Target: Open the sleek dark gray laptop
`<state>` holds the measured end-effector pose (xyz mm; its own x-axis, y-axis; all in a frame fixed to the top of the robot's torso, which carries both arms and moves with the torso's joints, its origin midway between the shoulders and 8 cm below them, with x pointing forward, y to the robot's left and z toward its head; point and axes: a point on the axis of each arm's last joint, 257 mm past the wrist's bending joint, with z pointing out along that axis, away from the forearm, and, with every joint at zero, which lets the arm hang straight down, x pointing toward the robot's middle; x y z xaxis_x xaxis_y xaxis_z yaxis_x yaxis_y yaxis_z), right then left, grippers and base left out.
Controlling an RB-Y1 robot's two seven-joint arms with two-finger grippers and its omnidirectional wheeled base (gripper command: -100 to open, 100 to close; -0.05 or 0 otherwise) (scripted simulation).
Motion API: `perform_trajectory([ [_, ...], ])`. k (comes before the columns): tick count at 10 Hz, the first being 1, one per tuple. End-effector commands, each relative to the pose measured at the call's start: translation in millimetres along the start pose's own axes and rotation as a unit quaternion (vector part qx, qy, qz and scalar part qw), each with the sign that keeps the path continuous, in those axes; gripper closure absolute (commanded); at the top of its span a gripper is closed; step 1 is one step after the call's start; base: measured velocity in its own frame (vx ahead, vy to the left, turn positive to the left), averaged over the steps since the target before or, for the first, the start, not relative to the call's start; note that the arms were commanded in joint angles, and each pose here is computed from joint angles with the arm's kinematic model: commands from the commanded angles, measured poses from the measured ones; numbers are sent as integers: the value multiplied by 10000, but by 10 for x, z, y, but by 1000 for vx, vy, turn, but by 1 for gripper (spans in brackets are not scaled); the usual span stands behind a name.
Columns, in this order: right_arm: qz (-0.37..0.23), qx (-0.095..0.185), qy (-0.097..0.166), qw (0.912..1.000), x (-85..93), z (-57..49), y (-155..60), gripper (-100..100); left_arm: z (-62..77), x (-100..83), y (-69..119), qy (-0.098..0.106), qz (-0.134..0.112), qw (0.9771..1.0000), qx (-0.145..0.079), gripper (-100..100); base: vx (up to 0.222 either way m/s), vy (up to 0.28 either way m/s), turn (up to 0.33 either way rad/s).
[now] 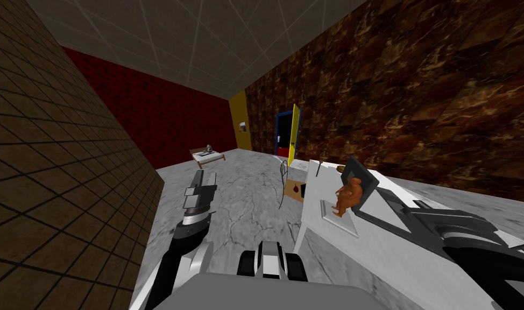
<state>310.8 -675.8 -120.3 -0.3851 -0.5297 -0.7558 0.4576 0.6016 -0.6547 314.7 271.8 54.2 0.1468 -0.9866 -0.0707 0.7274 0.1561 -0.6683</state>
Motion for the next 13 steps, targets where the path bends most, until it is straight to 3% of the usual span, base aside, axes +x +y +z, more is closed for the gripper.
perform_trajectory([
  [1, 528, -4, -26, 9986, -2, 55, 94, 100, 0, 0, 0, 0, 0, 10000, 0, 0, -90, -63, -9],
  [2, 394, 2, -17, 9992, -1, 46, 67, 100, 0, 0, 0, 0, 0, 10000, 0, 0, -40, -27, 0],
  [3, 284, 39, 34, 9996, 27, 34, -50, -100, 0, 0, 0, 0, 0, 10000, 0, 0, 84, 58, -3],
  [13, -361, 196, 324, 9986, 133, -24, -596, -100, -1, 0, 0, -1, -1, 10000, 0, 0, 122, 114, -4],
])
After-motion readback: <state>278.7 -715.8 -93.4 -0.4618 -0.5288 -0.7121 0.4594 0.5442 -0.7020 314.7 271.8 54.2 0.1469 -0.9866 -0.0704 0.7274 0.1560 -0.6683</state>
